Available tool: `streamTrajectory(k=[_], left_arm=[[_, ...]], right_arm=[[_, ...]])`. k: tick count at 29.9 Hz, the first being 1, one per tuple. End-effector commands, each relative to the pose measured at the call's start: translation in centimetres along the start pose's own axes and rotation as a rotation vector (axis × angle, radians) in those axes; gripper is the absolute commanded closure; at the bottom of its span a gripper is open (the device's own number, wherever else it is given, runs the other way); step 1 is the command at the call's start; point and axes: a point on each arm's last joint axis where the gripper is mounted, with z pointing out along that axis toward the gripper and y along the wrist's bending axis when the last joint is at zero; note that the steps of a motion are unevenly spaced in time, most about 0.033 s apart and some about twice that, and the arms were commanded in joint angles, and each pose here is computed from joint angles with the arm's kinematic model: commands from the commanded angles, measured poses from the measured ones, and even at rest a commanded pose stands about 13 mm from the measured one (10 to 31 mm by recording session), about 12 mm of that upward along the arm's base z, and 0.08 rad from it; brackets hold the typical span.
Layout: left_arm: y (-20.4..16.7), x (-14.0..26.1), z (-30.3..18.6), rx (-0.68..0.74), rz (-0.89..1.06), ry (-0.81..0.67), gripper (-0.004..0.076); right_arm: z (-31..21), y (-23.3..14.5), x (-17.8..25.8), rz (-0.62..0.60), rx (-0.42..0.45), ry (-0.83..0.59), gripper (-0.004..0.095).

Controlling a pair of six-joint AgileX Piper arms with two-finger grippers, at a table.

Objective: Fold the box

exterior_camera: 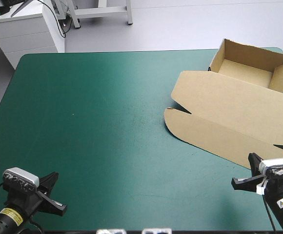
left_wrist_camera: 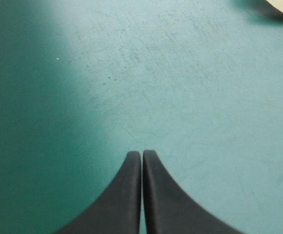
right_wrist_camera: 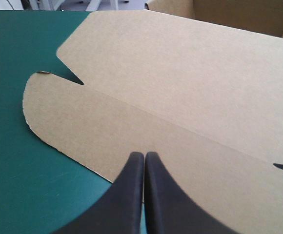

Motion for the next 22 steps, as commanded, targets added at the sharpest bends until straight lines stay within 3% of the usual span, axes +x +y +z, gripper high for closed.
streamTrajectory(k=[1,9,22], left_arm=[[0.00,-1.28,-0.32,0.007,0.001,-0.082,0.0731],[0.00,-1.28,-0.32,0.007,0.001,-0.082,0.0731],[0.00,-1.28,-0.32,0.007,0.001,-0.082,0.0731]], right_arm=[[-0.68,-0.25,-0.82,0.028,0.039,-0.039,0.0907],[-1.24,0.13,-0.16,0.001,0.004,0.109,0.0907],[-1.36,0.31,-0.19,-0.007,-0.022,0.114,0.0908]])
